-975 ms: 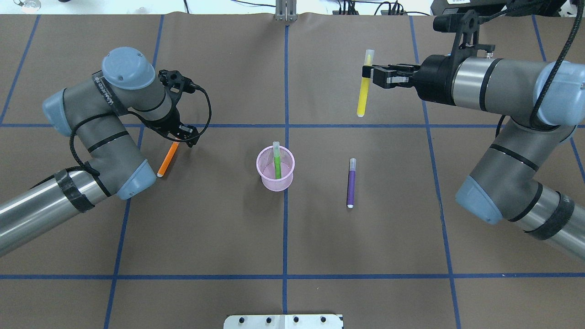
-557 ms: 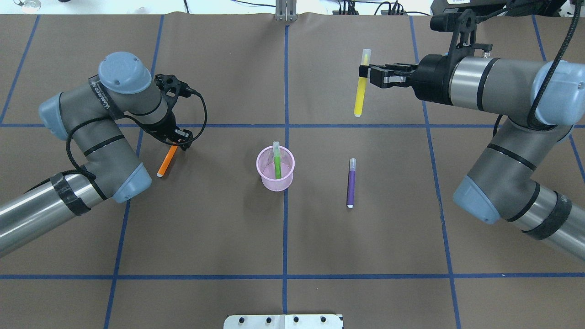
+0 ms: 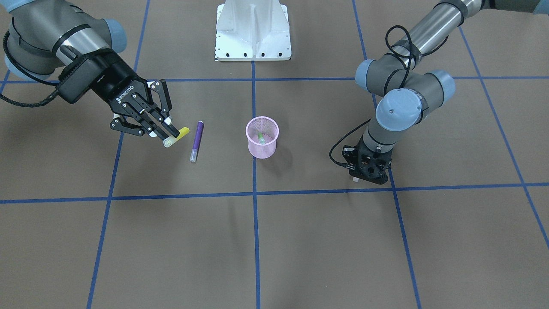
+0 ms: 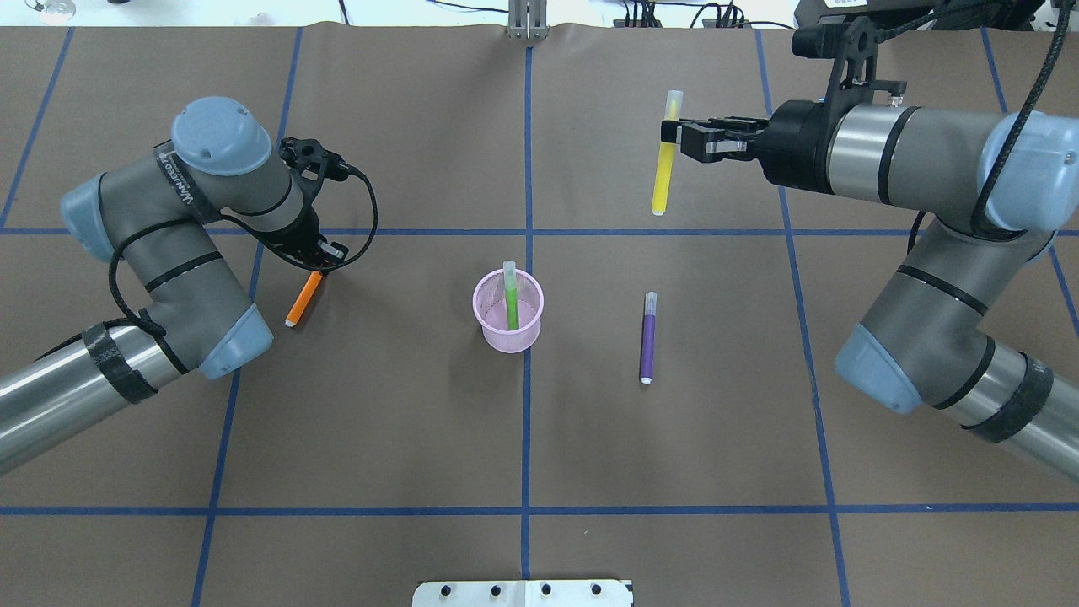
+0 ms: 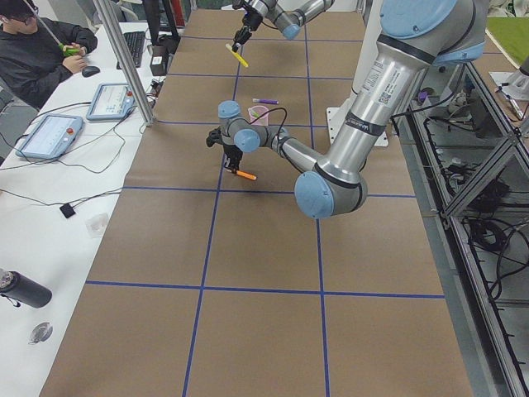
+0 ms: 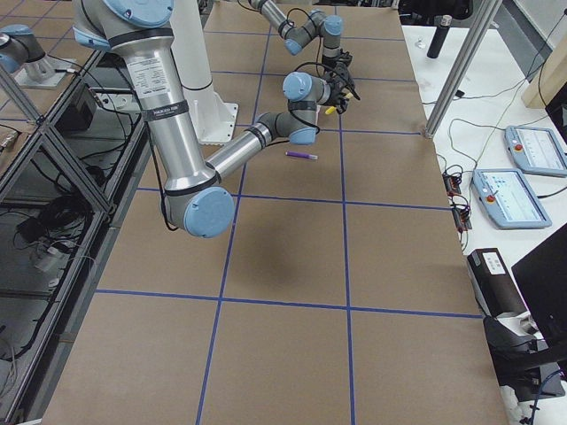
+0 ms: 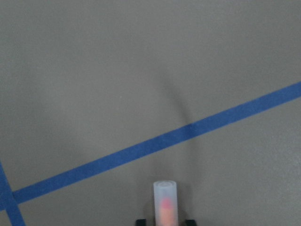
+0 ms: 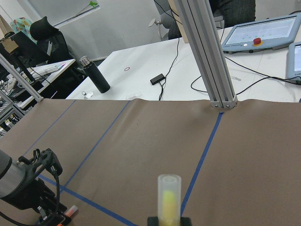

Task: Collect pens into pen holder
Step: 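Grasp the orange marker with left gripper while right gripper lifts yellow marker, then carry yellow marker into cup with right gripper while left lifts orange marker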

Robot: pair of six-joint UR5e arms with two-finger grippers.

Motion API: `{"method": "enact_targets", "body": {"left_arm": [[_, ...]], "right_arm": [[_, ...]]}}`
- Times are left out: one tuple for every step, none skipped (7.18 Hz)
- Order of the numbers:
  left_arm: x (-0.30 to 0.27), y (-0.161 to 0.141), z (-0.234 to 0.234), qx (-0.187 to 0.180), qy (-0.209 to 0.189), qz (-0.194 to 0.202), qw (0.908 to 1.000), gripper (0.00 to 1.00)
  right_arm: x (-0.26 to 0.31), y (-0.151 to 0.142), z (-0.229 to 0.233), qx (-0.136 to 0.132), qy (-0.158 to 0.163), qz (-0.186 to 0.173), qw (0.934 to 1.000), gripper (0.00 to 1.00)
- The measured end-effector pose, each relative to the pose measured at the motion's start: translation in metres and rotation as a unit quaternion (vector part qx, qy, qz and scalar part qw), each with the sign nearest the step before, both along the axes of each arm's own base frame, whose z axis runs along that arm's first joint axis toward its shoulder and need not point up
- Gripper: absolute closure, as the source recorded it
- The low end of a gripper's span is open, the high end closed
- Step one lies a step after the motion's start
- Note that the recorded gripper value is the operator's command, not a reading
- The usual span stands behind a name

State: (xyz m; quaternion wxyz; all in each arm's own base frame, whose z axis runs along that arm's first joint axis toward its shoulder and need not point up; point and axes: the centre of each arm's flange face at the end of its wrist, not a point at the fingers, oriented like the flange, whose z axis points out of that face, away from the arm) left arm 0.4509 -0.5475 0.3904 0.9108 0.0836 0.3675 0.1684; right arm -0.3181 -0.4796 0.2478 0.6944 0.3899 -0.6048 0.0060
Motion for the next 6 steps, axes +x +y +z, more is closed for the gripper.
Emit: {"method": "enact_targets", "body": {"left_arm": [[-0.002, 0.002, 0.001, 0.000, 0.000, 0.000, 1.0000, 1.00], [-0.004, 0.005, -0.004, -0.002, 0.005, 0.003, 1.0000, 1.00], [-0.011, 0.008, -0.019, -0.008, 0.018, 0.009, 0.9998, 1.00], [-0.027, 0.010, -0.042, -0.014, 0.034, 0.012, 0.9993, 1.00], [-0.044, 0.009, -0.061, -0.013, 0.044, 0.006, 0.9989, 1.00], [-0.060, 0.003, -0.072, -0.009, 0.050, -0.003, 0.9987, 1.00]], "right_arm": [[0.000, 0.000, 0.000, 0.000, 0.000, 0.000, 1.0000, 1.00], [-0.001, 0.000, 0.000, 0.000, 0.000, -0.001, 1.0000, 1.00], [-0.001, 0.001, -0.003, 0.001, -0.001, -0.001, 1.0000, 1.00], [-0.004, 0.000, -0.009, 0.003, -0.005, -0.002, 1.0000, 1.00], [-0.012, 0.001, -0.020, 0.005, -0.012, 0.000, 0.9999, 1.00], [-0.031, 0.007, -0.032, 0.007, -0.020, 0.010, 0.9997, 1.00]]}}
